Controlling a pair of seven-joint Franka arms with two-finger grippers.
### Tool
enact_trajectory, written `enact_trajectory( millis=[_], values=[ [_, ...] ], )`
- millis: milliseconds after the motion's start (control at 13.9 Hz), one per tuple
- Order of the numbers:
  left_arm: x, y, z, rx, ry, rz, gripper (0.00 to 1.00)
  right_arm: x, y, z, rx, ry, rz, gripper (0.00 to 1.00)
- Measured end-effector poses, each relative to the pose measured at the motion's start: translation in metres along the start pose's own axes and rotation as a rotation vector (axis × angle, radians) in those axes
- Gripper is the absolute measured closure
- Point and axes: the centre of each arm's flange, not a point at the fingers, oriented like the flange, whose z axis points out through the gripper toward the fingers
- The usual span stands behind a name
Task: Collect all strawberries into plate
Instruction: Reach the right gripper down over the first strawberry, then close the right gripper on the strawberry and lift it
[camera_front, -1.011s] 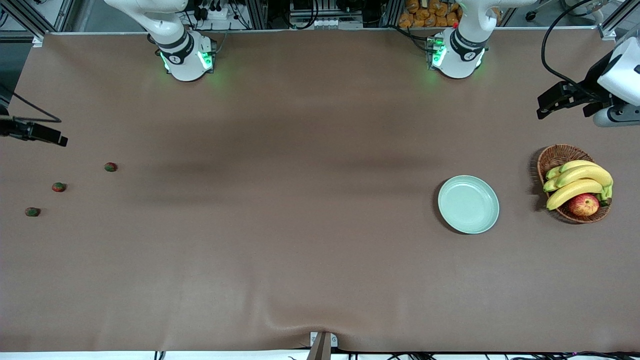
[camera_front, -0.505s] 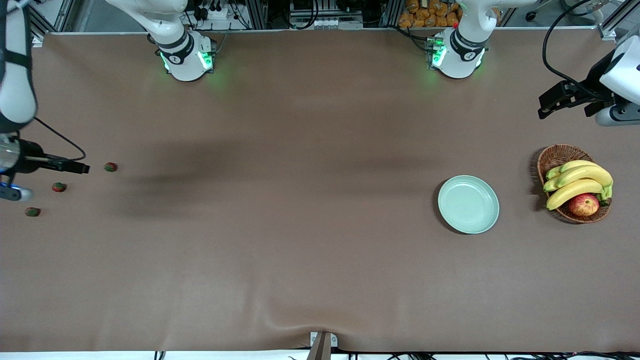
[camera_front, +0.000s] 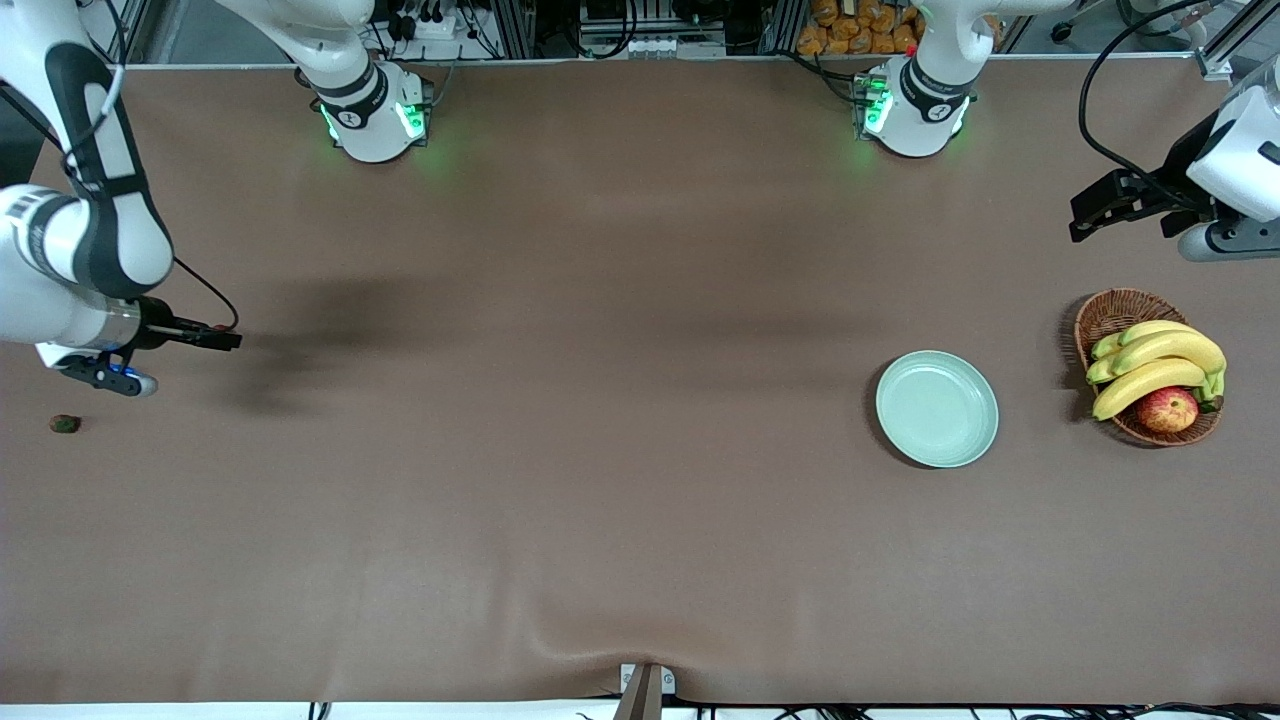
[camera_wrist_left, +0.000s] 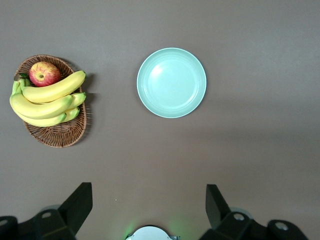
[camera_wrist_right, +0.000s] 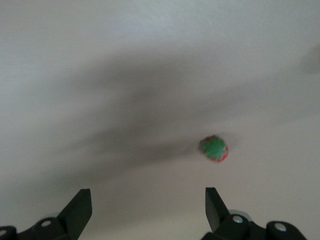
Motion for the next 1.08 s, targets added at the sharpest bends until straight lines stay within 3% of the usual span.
enact_trajectory(
  millis=[361,939,1011,1083],
  values=[
    [0.002,0.004,0.005,0.001,-0.009,0.007,0.00,0.011,0.048,0.065,0.011,0.010,-0.046,0.00],
    [0.003,0.004,0.007,0.002,-0.014,0.007,0.00,0.003,0.068,0.082,0.023,-0.008,-0.069,0.00],
    [0.003,0.004,0.008,0.002,-0.016,0.007,0.00,0.003,0.068,0.082,0.024,-0.009,-0.068,0.06],
    [0.004,0.004,0.009,0.002,-0.018,0.006,0.00,0.002,0.068,0.083,0.025,-0.011,-0.067,0.19]
  ],
)
